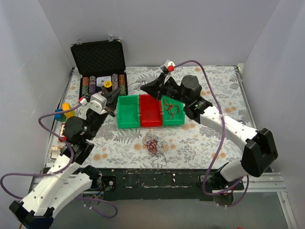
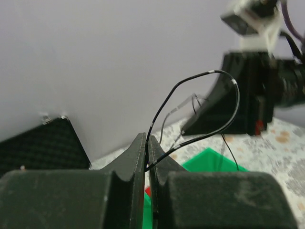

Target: Untangle the cables

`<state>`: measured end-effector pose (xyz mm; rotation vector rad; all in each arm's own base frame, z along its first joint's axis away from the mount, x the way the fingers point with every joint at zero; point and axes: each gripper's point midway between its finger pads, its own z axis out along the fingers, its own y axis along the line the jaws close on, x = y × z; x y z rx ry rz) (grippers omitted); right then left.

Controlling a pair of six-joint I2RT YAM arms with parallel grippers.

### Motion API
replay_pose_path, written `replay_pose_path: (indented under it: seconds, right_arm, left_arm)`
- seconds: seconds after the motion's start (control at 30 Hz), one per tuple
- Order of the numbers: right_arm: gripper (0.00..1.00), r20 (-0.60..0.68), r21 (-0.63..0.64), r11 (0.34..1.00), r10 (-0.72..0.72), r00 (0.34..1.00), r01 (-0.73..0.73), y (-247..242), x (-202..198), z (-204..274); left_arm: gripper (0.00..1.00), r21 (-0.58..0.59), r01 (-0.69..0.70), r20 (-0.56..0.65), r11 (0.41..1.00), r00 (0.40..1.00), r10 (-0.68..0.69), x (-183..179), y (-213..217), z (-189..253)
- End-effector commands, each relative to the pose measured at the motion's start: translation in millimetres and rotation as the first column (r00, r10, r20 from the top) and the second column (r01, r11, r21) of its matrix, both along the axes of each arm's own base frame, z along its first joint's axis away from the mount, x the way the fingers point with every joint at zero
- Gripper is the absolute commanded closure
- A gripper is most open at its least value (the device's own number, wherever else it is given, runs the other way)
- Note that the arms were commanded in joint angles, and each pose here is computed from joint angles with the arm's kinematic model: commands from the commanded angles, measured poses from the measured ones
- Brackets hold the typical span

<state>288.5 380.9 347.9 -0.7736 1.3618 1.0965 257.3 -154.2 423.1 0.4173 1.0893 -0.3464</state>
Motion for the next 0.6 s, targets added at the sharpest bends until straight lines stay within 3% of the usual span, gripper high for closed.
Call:
replay_pose_path:
  seconds: [0.0, 0.2, 0.4, 0.57]
  right_arm:
    - [0.99, 0.039, 0.122, 0.992, 0.036, 0.999, -0.041, -1, 9, 60]
    - [0.99, 0.058, 0.174, 0.971, 0.159, 0.985, -0.167, 10, -4, 86]
    - [0.99, 0.012, 0.262, 0.926, 0.278, 0.96, -0.272, 18, -19, 90]
    - [0.99, -0.006, 0.256, 0.936, 0.25, 0.968, -0.24, 31, -4, 85]
  left_arm:
    - [1.0, 0.062, 0.088, -0.194, 0.994, 0.978, -0.074, -7, -12, -65]
    - [1.0, 0.073, 0.114, -0.25, 0.991, 0.964, -0.093, -1, -21, -96]
    - [1.0, 0.074, 0.149, -0.227, 0.986, 0.965, -0.129, 14, -38, -100]
    - [1.0, 0.114, 0.216, -0.299, 0.97, 0.938, -0.174, 20, -55, -130]
